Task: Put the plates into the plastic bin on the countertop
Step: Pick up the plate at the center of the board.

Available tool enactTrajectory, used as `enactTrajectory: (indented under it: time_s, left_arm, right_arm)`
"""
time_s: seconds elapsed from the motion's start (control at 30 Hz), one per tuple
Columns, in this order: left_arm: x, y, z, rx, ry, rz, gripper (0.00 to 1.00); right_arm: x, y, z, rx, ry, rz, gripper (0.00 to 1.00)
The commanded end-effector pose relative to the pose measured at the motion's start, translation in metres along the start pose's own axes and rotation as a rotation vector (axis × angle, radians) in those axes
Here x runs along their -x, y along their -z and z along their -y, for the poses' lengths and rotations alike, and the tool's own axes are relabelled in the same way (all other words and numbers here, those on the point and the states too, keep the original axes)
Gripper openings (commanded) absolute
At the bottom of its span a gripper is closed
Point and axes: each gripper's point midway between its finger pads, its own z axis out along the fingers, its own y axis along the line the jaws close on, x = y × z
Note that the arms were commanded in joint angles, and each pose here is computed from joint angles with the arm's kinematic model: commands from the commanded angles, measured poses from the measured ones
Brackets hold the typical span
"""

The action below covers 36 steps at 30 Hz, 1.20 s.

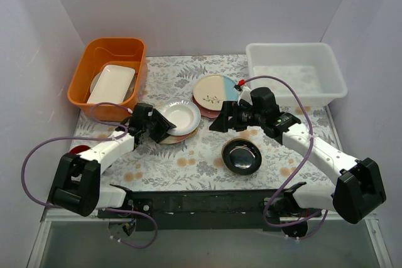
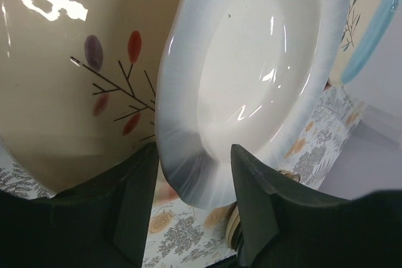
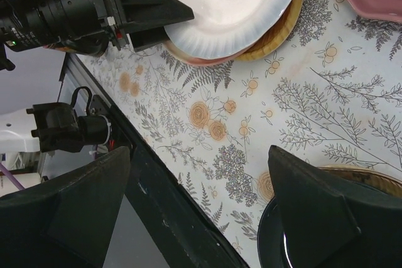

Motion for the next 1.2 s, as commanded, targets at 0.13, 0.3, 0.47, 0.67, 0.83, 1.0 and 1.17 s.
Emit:
enactTrajectory:
  time_s: [0.13,0.3,0.47,0.67,0.83,1.0,1.17]
  left_arm:
    - [-0.001,-0.014,-0.011,0.031,0.026,0.021,0.38]
    - [-0.005,-0.015,-0.015,0.043,0.037,0.018,0.25]
    - [-0.008,-0.013,-0.019,0.048,0.037,0.016,0.00]
    - [-0.005,-0.006,-0.018,0.034,0.041,0.039,0.00]
    - [0.001,0.010,-0.005,-0.031,0.044,0.077,0.00]
    - [0.010,0.025,0.016,-0.074,0.000,0.098,0.00]
    - [0.010,0.045,0.043,-0.168,-0.079,0.078,0.00]
  right_arm:
    - [0.002,0.003,-0.010,0.046,0.042,0.019,0.98]
    - [0.001,0.002,-0.009,0.047,0.046,0.015,0.98]
    - [-0.001,0.000,-0.008,0.056,0.039,0.008,0.98]
    - [-0.005,-0.001,-0.007,0.062,0.033,0.002,0.98]
    - [-0.011,0.002,-0.007,0.071,0.029,0.009,0.98]
    - [-0.003,0.001,-0.012,0.075,0.040,0.008,0.98]
    - [-0.012,-0.004,-0.007,0.093,0.018,-0.002,0.98]
